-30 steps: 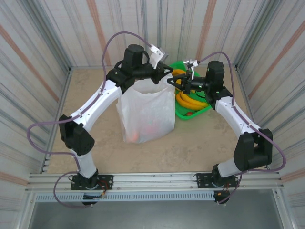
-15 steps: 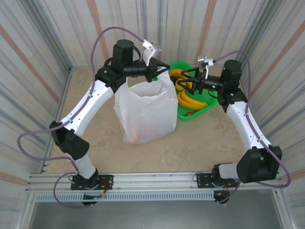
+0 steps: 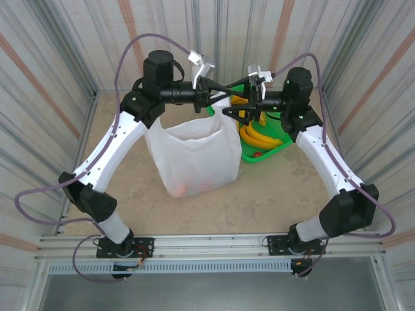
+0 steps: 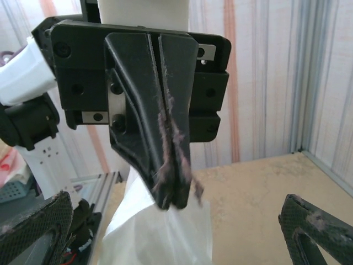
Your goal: Place the fake fruits into the plastic bag and tie a complex knot
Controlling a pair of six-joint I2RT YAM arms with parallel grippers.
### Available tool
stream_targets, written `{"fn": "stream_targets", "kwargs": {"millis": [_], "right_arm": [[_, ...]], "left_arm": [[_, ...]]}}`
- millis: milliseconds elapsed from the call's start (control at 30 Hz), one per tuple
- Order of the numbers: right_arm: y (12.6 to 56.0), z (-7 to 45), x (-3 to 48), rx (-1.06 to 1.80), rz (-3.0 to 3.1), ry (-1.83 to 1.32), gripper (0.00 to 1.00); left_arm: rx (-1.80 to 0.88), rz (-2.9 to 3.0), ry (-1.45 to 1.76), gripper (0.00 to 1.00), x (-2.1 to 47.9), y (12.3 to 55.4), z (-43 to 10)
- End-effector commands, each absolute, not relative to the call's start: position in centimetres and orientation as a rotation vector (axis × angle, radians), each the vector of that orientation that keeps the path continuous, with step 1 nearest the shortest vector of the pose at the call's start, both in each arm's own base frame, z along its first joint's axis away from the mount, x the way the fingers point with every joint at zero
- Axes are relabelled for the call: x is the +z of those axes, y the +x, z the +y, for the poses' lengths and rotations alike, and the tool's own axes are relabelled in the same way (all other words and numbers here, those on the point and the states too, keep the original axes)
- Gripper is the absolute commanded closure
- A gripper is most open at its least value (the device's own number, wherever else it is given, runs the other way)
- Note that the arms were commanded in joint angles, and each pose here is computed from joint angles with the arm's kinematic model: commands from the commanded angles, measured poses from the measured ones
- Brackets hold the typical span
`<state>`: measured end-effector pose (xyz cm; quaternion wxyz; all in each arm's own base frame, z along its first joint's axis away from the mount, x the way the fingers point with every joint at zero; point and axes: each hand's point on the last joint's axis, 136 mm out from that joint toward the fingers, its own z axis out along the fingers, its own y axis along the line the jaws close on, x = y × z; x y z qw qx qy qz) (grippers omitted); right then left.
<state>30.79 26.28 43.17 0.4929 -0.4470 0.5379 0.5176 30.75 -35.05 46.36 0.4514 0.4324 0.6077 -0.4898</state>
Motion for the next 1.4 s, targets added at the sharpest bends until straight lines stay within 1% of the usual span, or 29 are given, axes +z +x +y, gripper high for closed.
{"fn": "stream_targets", "kwargs": {"millis": [0,33,100,200,267,333,400,533,600,633,667,767,1033,1133,1200,1300,1367], "right_arm": [[30.3,27.3,43.8,1.285,1.246,-1.138,0.12],[30.2,27.5,43.7,1.304,1.247,-1.144,0.17],[30.0,27.9,43.2,1.336,1.259,-1.153,0.34],[29.7,28.1,42.5,1.353,1.269,-1.154,0.50],[29.3,28.4,42.1,1.364,1.274,-1.157,0.66],[29.1,28.6,41.5,1.377,1.290,-1.154,0.80],[28.9,28.7,41.0,1.379,1.303,-1.145,0.88],[28.8,28.8,39.8,1.387,1.339,-1.127,0.95],[28.9,28.7,39.4,1.379,1.351,-1.113,1.00],[28.8,28.7,39.3,1.378,1.353,-1.112,1.00],[28.8,28.6,39.2,1.375,1.357,-1.108,1.00],[28.8,28.5,39.1,1.372,1.363,-1.103,1.00],[28.7,28.5,39.6,1.370,1.355,-1.100,1.00],[28.8,28.4,39.8,1.369,1.354,-1.093,1.00],[28.7,28.5,39.9,1.375,1.352,-1.093,1.00],[28.7,28.4,40.0,1.378,1.350,-1.090,1.00],[28.8,28.4,40.0,1.379,1.353,-1.086,1.00]], "left_arm": [[-1.283,1.383,1.093,1.00,49.9,28.7,-34.1],[-1.301,1.375,1.090,1.00,50.1,28.7,-34.0],[-1.338,1.364,1.082,1.00,50.5,28.7,-33.7],[-1.344,1.365,1.077,1.00,50.7,28.8,-33.5],[-1.341,1.371,1.078,1.00,50.5,28.9,-33.5],[-1.341,1.377,1.073,1.00,50.4,29.2,-33.4],[-1.342,1.385,1.066,1.00,50.3,29.4,-33.4],[-1.331,1.397,1.045,0.98,50.3,30.0,-33.1],[-1.310,1.404,1.029,0.93,50.4,30.2,-32.7],[-1.300,1.405,1.024,0.87,50.4,30.2,-32.5],[-1.285,1.404,1.018,0.78,50.5,30.2,-32.3],[-1.240,1.394,1.019,0.61,50.5,29.9,-31.5],[-1.206,1.419,1.042,0.35,48.1,29.6,-30.8],[-1.229,1.426,1.057,0.30,47.1,29.7,-31.2],[-1.224,1.433,1.063,0.30,46.4,29.9,-31.4],[-1.218,1.437,1.080,0.30,45.7,30.2,-31.9],[-1.223,1.438,1.091,0.33,45.3,30.2,-32.4]]}}
